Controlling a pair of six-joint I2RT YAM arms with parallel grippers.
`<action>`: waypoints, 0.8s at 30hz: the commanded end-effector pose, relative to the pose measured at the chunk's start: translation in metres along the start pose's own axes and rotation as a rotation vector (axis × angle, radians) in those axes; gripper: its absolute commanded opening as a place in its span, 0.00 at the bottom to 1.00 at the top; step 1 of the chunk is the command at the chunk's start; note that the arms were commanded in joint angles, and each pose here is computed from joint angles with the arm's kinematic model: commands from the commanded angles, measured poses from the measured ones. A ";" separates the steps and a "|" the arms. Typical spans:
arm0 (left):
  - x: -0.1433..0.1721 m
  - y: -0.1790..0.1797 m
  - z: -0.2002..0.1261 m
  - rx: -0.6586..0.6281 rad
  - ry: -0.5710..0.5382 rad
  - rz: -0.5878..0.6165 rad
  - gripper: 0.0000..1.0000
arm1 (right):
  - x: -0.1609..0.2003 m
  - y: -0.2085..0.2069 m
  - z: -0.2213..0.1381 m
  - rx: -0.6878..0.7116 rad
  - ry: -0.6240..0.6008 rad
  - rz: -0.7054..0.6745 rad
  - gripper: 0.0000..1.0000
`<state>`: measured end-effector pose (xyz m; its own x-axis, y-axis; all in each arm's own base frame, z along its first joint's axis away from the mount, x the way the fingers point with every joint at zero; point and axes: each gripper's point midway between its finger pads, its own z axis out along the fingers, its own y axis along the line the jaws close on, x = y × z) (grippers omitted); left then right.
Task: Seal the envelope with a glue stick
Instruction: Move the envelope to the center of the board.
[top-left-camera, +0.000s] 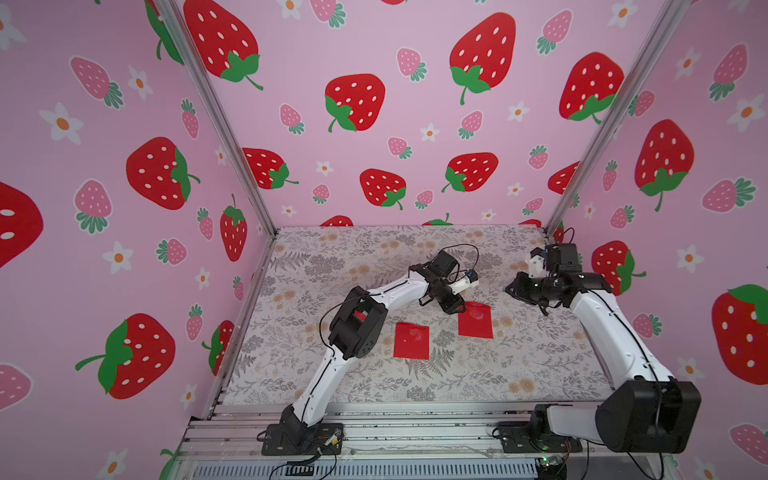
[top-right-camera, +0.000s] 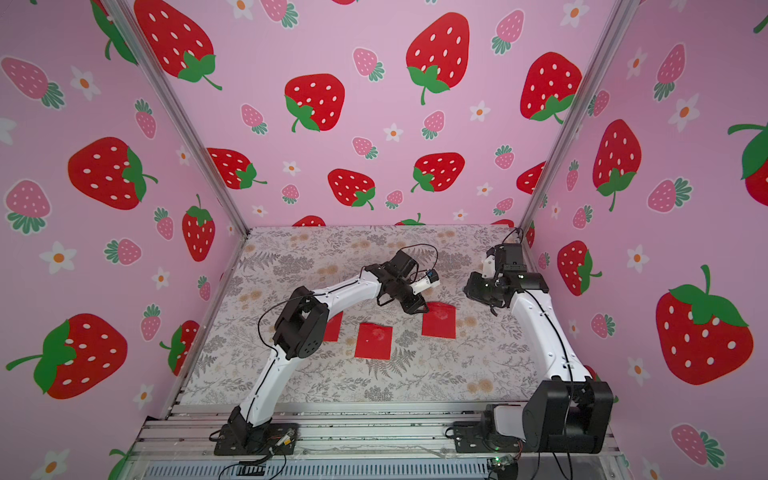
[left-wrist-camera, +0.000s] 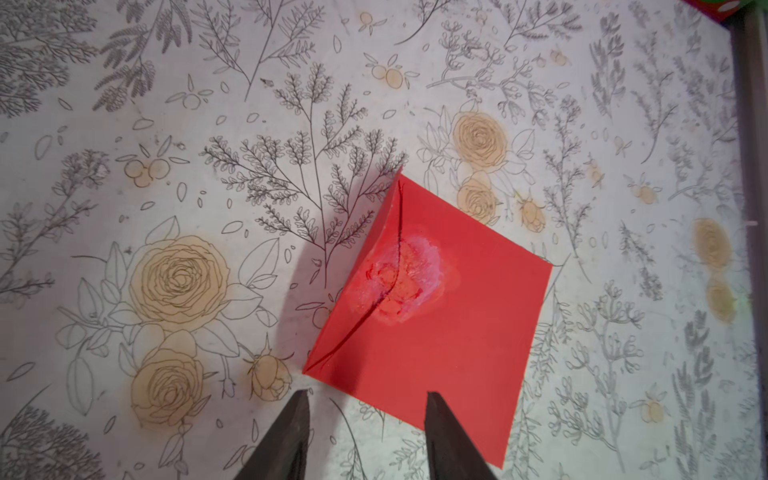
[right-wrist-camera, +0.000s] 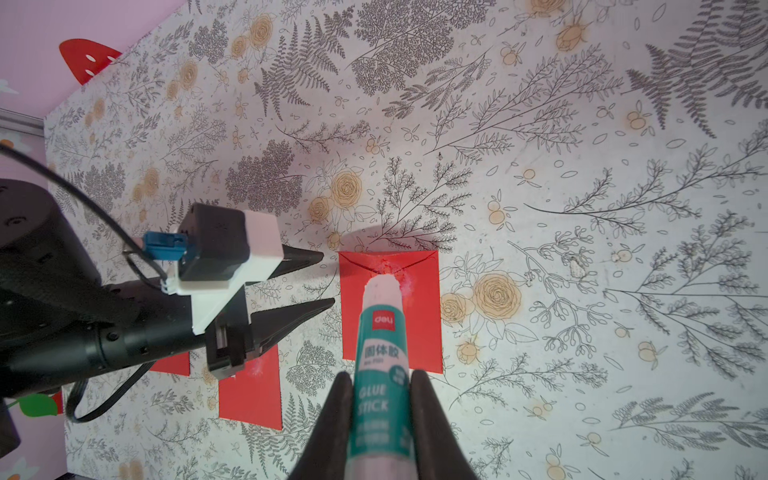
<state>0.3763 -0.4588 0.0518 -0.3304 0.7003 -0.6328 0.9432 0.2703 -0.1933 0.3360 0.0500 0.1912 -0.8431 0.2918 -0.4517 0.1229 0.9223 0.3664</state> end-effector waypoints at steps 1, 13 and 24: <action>-0.016 0.005 0.001 -0.019 -0.024 0.054 0.46 | -0.005 0.000 -0.008 0.009 -0.014 -0.013 0.00; -0.013 0.001 0.020 -0.004 0.072 0.121 0.37 | -0.007 0.002 -0.012 -0.002 -0.030 -0.023 0.00; 0.002 -0.001 0.022 -0.020 0.133 0.128 0.18 | -0.009 0.004 -0.016 -0.013 -0.050 -0.030 0.00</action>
<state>0.3798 -0.4736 0.0362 -0.2229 0.7954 -0.5637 0.9744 0.2000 -0.1030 0.3356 0.0495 0.1939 -0.8414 0.2816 -0.4613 0.1116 0.9257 0.3614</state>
